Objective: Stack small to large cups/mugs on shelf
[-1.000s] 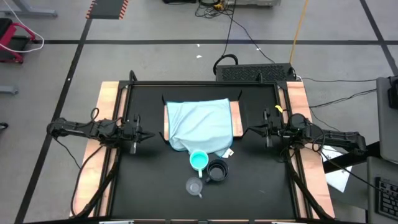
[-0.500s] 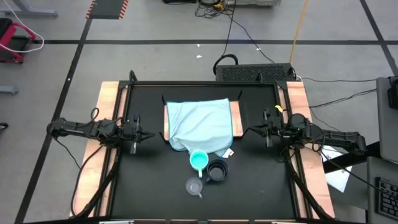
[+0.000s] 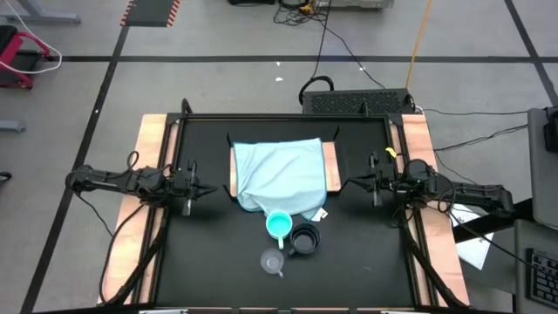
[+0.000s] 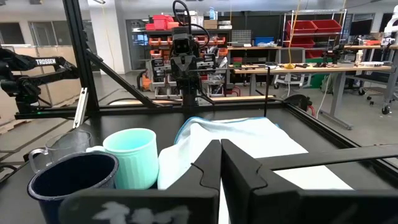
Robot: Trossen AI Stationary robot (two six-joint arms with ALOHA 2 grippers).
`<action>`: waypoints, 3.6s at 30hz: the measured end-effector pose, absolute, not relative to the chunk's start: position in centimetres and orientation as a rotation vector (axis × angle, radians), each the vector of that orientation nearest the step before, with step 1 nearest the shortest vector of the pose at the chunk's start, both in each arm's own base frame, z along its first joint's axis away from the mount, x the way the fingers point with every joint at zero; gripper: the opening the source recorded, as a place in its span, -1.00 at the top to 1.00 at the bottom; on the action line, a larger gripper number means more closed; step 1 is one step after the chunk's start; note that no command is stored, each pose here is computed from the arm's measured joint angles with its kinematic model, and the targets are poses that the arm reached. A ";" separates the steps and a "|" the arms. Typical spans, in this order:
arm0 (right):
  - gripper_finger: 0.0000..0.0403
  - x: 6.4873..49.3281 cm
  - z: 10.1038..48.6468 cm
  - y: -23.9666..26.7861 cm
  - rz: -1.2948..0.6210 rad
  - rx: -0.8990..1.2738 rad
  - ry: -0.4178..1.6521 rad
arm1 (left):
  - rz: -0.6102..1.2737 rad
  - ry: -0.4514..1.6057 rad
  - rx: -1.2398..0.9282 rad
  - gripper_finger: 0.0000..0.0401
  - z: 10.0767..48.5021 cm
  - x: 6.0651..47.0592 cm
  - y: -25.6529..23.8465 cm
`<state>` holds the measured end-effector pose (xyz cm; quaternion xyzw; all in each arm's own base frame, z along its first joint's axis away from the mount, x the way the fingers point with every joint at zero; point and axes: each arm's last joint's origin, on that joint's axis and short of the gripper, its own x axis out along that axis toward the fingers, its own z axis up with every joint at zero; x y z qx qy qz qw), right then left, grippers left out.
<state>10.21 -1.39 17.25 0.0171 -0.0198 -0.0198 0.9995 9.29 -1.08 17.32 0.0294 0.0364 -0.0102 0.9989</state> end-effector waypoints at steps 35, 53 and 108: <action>1.00 10.2 17.9 -1.4 -0.040 0.025 -0.103 | -0.019 -0.010 0.042 0.98 18.1 9.3 -1.1; 1.00 10.2 17.9 -1.4 -0.037 0.058 -0.109 | -0.053 -0.138 0.066 0.98 19.4 9.2 -1.2; 1.00 21.9 26.6 7.2 0.386 -0.342 0.539 | -0.155 -0.160 0.035 0.98 19.5 9.2 -1.5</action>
